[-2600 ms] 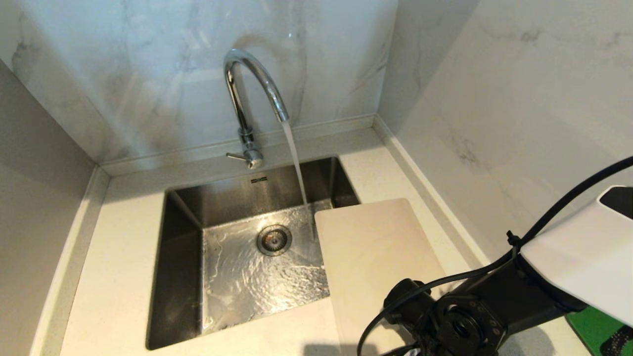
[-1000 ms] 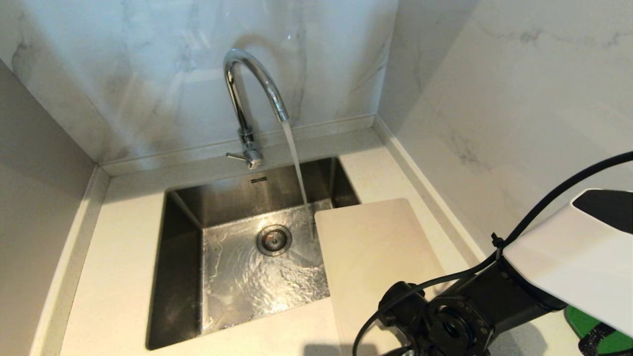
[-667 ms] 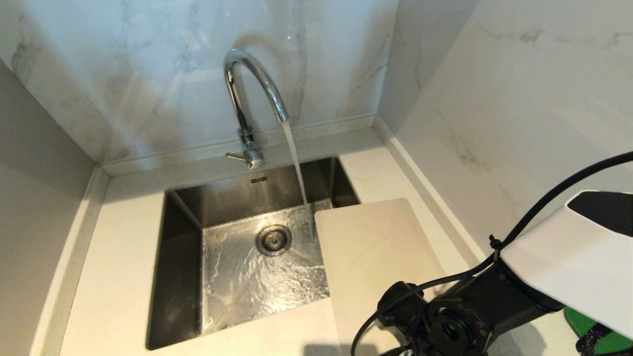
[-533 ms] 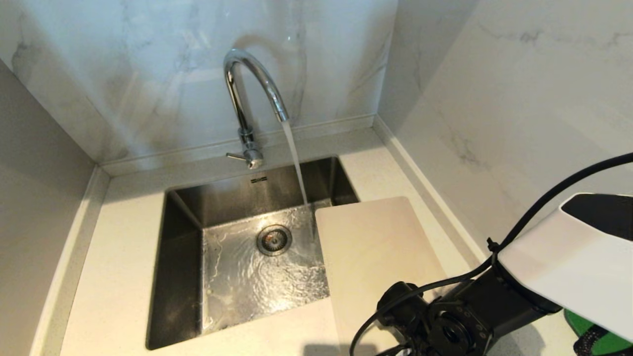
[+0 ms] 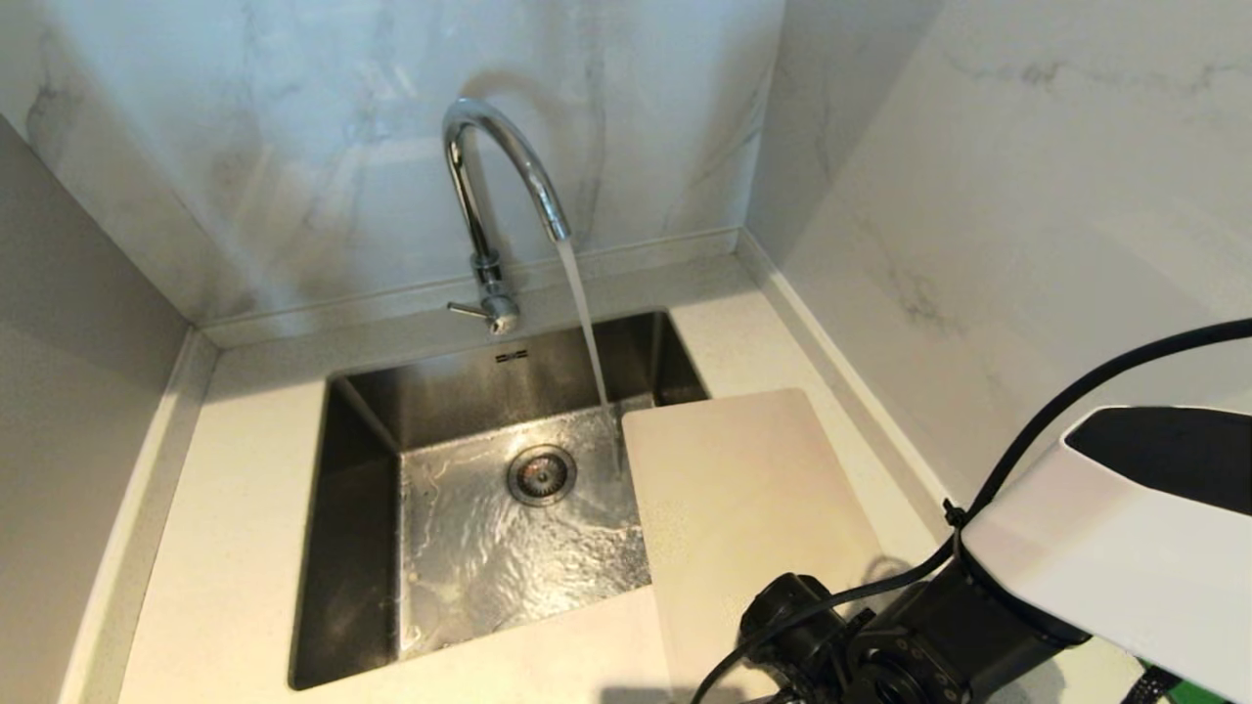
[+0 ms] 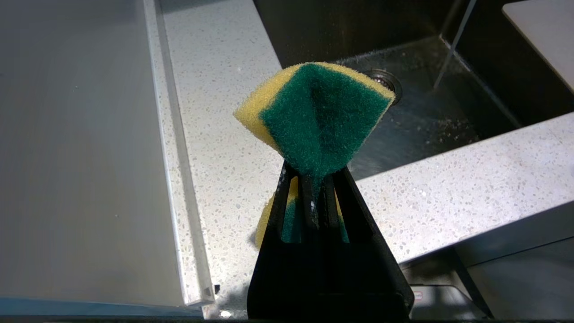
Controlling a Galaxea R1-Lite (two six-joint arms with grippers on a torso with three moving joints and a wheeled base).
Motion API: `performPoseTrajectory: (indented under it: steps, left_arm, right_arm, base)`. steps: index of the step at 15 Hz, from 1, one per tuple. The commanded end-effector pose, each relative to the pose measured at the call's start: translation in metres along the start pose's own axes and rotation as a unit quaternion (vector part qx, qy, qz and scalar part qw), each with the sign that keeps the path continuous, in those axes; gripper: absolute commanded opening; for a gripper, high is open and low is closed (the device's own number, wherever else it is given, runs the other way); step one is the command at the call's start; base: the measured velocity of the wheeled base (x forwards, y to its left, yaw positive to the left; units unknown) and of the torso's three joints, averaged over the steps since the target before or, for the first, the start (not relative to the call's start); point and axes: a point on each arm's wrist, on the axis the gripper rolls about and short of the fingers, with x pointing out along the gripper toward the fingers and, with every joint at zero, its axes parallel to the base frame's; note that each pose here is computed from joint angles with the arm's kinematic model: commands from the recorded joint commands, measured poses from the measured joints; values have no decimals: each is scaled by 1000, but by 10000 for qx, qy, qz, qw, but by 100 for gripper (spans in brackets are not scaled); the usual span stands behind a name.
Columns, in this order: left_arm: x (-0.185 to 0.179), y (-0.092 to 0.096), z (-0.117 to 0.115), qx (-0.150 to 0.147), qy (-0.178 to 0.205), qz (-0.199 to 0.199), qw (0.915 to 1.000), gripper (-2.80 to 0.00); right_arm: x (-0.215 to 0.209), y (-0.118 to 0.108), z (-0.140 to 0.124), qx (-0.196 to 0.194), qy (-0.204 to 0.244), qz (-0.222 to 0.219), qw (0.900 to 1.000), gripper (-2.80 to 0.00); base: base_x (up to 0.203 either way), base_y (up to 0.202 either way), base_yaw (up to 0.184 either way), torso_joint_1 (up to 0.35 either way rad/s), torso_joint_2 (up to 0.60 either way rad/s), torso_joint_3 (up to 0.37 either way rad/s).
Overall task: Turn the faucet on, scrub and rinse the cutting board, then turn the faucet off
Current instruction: Pick up the cutting board
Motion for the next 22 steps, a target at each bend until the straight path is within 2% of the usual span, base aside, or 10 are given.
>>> performPoseTrajectory:
  steps: [1,14,17,19,20,21,22]
  left_arm:
    - [0,0,0,-4,6,8,10000,-280]
    - [0,0,0,-4,6,8,10000,-280]
    - [0,0,0,-4,6,4,10000,-280]
    - [0,0,0,-4,6,1,10000,-280]
    - [0,0,0,-4,6,2,10000,-280]
    - [0,0,0,-4,6,3,10000,-280]
    - [0,0,0,-4,6,8,10000,-280]
  right_arm:
    - [10,-1,-6,41,-71,-121,9999,0]
    - [10,1,-5,140,-95,-74,9998,0]
    - [6,2,-1,185,-444,8,9988,0]
    - [5,4,-1,193,-518,48,9985,0]
    - [5,5,0,203,-549,60,9983,-101]
    - [5,6,0,207,-569,75,9981,-280]
    - [5,6,0,207,-569,75,9981,-280]
  base:
    - [0,0,0,-73,135,66]
    - [0,0,0,-41,92,44]
    - [0,0,0,0,0,0]
    - [0,0,0,0,0,0]
    - [0,0,0,0,0,0]
    - [0,0,0,0,0,0]
    - [0,0,0,0,0,0]
